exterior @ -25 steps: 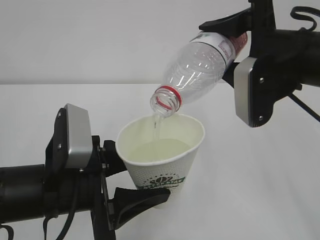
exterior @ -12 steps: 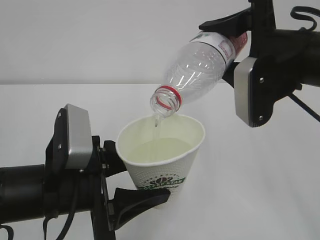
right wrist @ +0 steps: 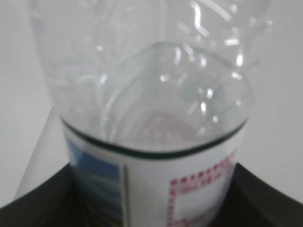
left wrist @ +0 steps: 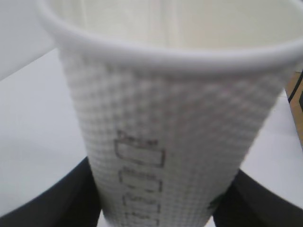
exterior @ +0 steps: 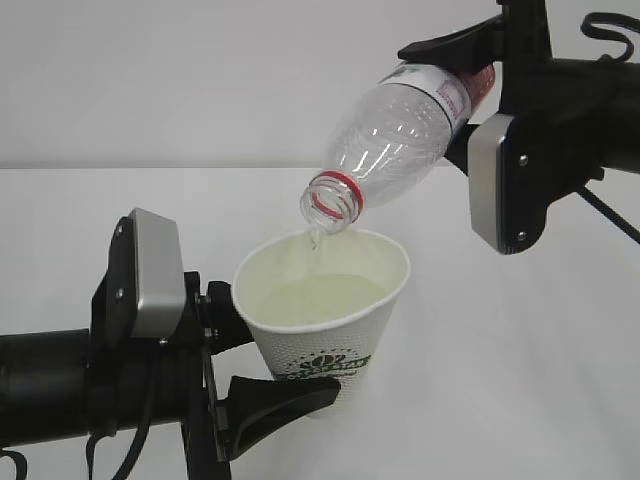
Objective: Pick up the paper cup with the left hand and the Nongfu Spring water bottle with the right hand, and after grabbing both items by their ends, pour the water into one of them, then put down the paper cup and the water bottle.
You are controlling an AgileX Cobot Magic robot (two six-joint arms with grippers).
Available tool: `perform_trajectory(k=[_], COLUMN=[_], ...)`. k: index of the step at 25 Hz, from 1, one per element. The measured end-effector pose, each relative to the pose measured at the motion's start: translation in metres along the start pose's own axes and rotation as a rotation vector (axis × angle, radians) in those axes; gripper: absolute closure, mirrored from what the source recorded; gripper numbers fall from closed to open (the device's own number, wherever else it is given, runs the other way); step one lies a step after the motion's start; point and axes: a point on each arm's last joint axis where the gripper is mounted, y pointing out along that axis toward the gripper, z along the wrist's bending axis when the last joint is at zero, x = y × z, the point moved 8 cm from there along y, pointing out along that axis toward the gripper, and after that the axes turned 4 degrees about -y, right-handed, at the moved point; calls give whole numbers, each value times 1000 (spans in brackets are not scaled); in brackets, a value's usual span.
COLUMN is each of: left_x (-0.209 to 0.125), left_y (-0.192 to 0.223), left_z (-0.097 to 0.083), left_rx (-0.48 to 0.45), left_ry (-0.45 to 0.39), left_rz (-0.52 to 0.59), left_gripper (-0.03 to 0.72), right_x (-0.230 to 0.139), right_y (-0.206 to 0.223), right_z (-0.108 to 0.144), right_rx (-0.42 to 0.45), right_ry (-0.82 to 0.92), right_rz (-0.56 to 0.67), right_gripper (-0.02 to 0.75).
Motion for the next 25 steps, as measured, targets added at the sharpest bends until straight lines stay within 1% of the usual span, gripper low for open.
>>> perform_trajectory(k=[25], left_x=[-1], left_y=[0], left_z=[0], left_rx=[2], left_ry=[0], left_rz=[4], left_gripper=[223], right_x=[0], right_y=[0], right_z=[0], right_rx=[0], right_ry=[6], right_rz=[1], right_gripper=[232])
